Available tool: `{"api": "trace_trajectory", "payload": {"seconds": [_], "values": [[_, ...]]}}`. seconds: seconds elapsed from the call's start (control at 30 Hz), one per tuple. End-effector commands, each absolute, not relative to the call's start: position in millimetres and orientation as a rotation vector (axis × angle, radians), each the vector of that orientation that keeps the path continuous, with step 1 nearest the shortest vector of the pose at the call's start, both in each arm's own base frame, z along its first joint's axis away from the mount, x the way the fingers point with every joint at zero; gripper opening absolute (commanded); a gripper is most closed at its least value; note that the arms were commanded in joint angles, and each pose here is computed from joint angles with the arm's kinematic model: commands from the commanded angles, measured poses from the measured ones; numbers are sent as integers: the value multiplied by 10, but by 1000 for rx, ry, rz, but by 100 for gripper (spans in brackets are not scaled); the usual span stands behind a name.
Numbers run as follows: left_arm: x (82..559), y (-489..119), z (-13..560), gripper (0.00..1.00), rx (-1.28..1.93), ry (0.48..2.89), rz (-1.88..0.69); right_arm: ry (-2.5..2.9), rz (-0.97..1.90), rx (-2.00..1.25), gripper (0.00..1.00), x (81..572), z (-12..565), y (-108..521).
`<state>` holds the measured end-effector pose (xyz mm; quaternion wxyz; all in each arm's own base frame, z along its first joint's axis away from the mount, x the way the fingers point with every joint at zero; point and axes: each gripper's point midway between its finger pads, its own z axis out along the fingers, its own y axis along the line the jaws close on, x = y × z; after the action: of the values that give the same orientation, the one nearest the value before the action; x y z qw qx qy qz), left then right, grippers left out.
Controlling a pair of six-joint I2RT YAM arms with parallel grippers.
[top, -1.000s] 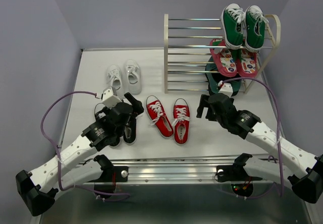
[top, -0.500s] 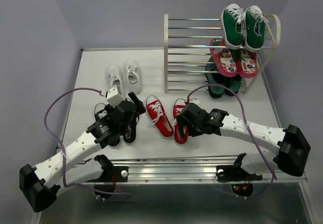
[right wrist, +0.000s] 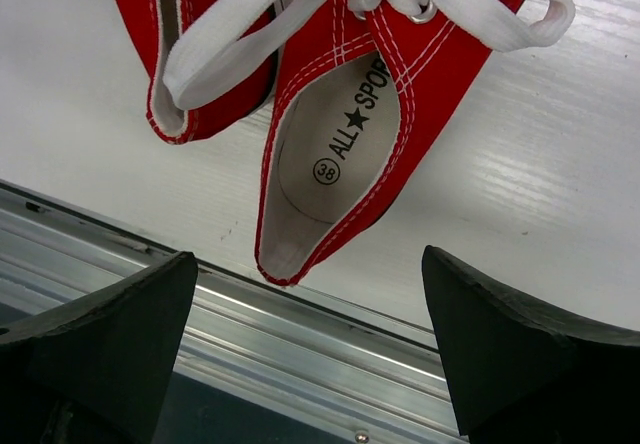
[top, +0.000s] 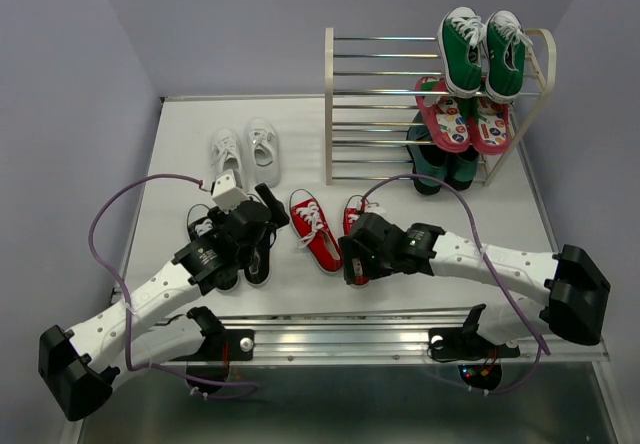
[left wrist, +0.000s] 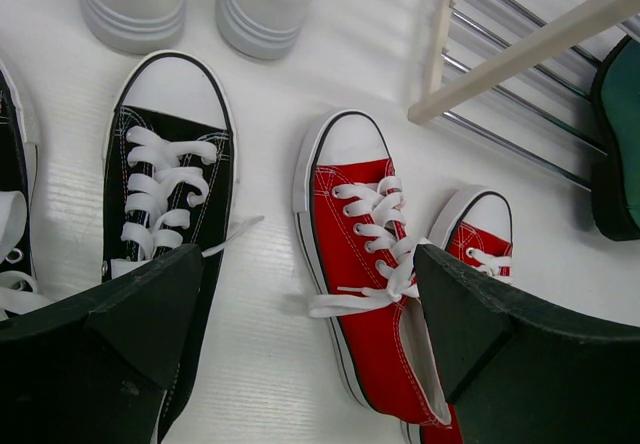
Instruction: Place and organize the shoes onto the shoe shelf
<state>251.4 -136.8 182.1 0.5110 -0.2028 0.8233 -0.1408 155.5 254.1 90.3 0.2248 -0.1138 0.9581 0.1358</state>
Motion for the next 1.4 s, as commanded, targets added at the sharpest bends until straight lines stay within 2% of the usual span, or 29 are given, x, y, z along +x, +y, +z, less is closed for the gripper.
{"api": "trace_trajectory", "payload": {"seconds": [0.0,0.17,0.27,0.4,0.5,0.53,0.63,0.67,0.73,0.77,1.1,1.37], "values": [[2529,-1309,1841,99,-494,1952,-324,2626,376,-281,99,1577,863,2614],[2530,-1307,1823,99,-498,1948,-327,2604,280,-225,81,1691,741,2595],[2536,-1301,1808,99,-502,1947,-320,2579,275,-195,76,1775,723,2653],[2557,-1270,1805,99,-518,1930,-303,2583,245,-183,74,1803,674,2653],[2574,-1270,1814,99,-512,1927,-294,2576,189,-151,61,1822,654,2606],[2582,-1268,1810,99,-511,1926,-287,2560,171,-132,52,1856,672,2586],[2593,-1273,1809,99,-512,1923,-286,2549,162,-103,40,1879,682,2569],[2602,-1281,1818,99,-512,1920,-288,2548,146,-95,30,1883,671,2546],[2613,-1279,1827,99,-516,1914,-289,2551,132,-94,19,1883,666,2531],[2625,-1295,1852,99,-520,1907,-300,2548,111,-91,1,1892,675,2504],[2643,-1342,1869,99,-516,1899,-328,2463,78,-140,1,1909,1000,2249],[2652,-1340,1825,99,-521,1906,-317,2354,121,-47,1,1910,1343,2014]]}}
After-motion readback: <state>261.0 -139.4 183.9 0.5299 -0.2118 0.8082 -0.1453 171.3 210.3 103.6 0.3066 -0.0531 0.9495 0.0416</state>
